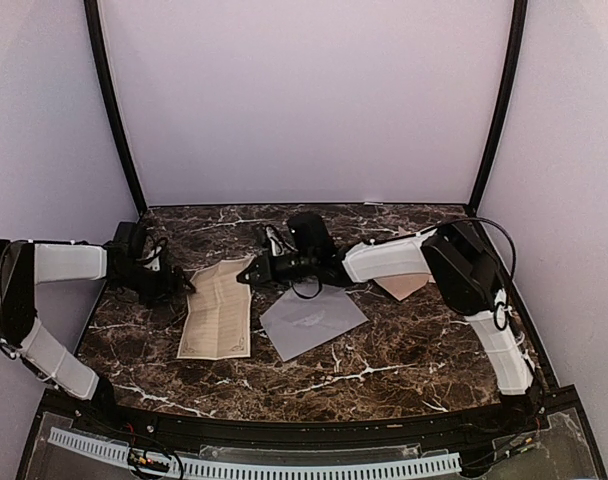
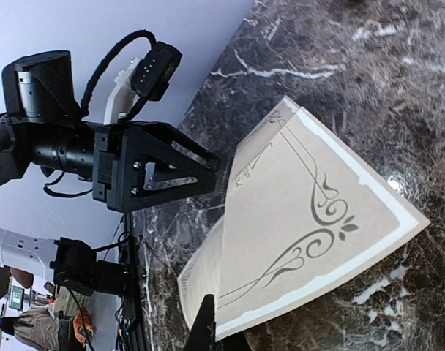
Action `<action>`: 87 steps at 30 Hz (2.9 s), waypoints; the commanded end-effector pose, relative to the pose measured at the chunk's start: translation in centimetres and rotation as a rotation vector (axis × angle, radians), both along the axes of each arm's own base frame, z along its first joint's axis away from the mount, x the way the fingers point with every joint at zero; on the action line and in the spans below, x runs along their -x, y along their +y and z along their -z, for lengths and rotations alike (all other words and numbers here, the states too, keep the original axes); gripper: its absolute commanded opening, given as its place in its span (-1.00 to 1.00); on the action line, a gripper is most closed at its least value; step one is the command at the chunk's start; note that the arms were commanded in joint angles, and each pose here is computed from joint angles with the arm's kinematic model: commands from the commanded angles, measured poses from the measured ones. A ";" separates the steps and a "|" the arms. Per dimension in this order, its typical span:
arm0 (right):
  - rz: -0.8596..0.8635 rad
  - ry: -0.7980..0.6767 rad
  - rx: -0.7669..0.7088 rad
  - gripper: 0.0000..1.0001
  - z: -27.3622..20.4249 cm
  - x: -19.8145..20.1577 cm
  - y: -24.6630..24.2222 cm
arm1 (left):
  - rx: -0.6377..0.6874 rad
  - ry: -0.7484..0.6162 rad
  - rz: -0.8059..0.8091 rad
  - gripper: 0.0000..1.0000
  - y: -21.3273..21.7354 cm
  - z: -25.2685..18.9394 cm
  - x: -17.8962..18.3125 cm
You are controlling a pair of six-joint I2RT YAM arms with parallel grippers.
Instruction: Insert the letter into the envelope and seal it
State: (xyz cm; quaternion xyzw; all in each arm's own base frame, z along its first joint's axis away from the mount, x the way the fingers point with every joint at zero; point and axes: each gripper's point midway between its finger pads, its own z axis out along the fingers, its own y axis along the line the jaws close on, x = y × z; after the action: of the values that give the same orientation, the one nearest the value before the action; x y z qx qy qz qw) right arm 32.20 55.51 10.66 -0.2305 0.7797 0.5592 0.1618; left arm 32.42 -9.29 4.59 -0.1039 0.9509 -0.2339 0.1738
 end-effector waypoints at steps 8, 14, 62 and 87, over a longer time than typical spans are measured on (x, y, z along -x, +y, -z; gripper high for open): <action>0.107 -0.431 -0.230 -1.00 -19.3 0.4 -8.0 | 0.174 -0.720 0.217 0.81 -3.5 -17.8 0.6; 0.117 -0.578 -0.247 -1.00 -24.3 2.3 -12.3 | 0.343 -0.935 0.510 0.82 -8.4 -24.8 2.8; 0.255 -0.728 -0.350 0.36 -29.5 5.9 -22.0 | 0.509 -1.004 0.864 -1.00 -17.6 -27.9 6.5; 0.013 -0.655 0.055 0.71 -22.1 6.6 -19.5 | 0.486 -0.896 1.056 -1.00 -21.2 -25.3 10.1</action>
State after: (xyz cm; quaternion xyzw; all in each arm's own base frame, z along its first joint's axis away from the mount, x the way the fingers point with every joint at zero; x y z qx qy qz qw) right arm 28.08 33.51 36.46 -0.3298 0.6841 0.4415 0.4778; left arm 23.20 -29.81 29.90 0.4200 0.6399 -0.5043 0.3998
